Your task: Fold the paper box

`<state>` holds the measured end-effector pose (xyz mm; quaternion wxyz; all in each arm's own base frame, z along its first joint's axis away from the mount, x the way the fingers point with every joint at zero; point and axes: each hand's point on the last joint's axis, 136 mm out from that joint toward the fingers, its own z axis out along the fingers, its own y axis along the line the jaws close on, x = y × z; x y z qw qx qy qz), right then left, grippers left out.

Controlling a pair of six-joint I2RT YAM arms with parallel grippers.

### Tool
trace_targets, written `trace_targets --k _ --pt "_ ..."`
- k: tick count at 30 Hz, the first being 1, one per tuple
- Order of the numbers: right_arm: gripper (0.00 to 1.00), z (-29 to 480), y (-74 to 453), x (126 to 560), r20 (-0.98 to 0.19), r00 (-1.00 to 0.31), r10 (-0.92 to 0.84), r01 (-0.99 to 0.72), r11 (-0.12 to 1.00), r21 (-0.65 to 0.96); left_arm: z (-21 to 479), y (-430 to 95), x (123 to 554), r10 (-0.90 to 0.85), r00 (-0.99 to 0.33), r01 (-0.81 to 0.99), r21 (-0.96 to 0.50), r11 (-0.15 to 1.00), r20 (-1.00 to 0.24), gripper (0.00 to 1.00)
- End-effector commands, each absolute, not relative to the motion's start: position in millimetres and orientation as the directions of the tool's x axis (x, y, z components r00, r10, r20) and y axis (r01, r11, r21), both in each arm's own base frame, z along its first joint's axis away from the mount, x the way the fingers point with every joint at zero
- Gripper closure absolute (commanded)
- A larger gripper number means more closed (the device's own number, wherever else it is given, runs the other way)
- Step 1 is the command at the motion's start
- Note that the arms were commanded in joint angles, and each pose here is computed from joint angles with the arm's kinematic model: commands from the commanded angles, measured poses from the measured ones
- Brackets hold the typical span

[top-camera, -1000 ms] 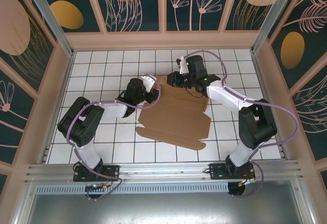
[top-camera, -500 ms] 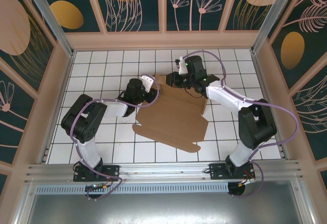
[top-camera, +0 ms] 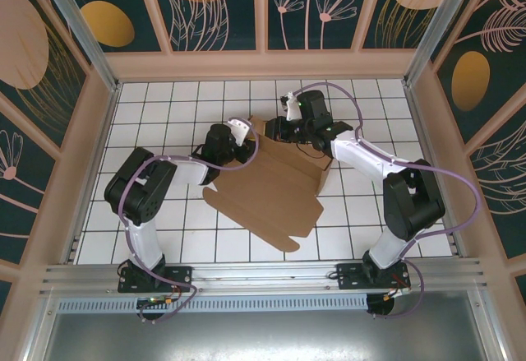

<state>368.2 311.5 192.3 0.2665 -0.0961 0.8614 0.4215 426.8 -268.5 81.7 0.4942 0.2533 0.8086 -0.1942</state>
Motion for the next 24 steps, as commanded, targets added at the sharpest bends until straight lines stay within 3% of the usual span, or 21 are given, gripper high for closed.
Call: trace_targets --k 1,4,8,11,14,18,24 --pt "0.84 177.5 318.8 358.2 -0.493 -0.87 0.03 -0.376 0.608 0.7 80.7 -269.9 432.5 0.233 -0.36 0.616 -0.042 0.787 -0.903 0.75" --pt "0.76 181.2 320.8 355.8 -0.491 -0.871 0.025 -0.384 0.588 0.712 79.5 -270.4 430.1 0.238 -0.356 0.624 -0.04 0.78 -0.904 0.83" --pt "0.57 208.1 314.5 359.3 -0.519 -0.853 0.05 -0.416 0.534 0.736 79.6 -270.1 428.5 0.245 -0.351 0.63 -0.034 0.776 -0.904 0.86" --pt "0.47 227.3 302.2 370.1 -0.529 -0.844 0.09 -0.421 0.5 0.756 81.3 -271.2 427.7 0.247 -0.348 0.636 -0.034 0.771 -0.904 0.87" --pt "0.45 233.6 284.2 390.2 -0.551 -0.824 0.133 -0.41 0.532 0.741 84.0 -271.8 425.1 0.254 -0.341 0.647 -0.03 0.762 -0.905 0.88" --pt "0.43 202.5 262.2 422.1 -0.541 -0.827 0.153 -0.325 0.655 0.682 86.8 -272.4 419.9 0.262 -0.336 0.662 -0.029 0.749 -0.905 0.89" --pt "0.44 129.3 276.6 434.8 -0.401 -0.908 0.119 -0.219 0.681 0.698 92.4 -272.2 415.3 0.243 -0.347 0.66 -0.052 0.749 -0.906 0.92"
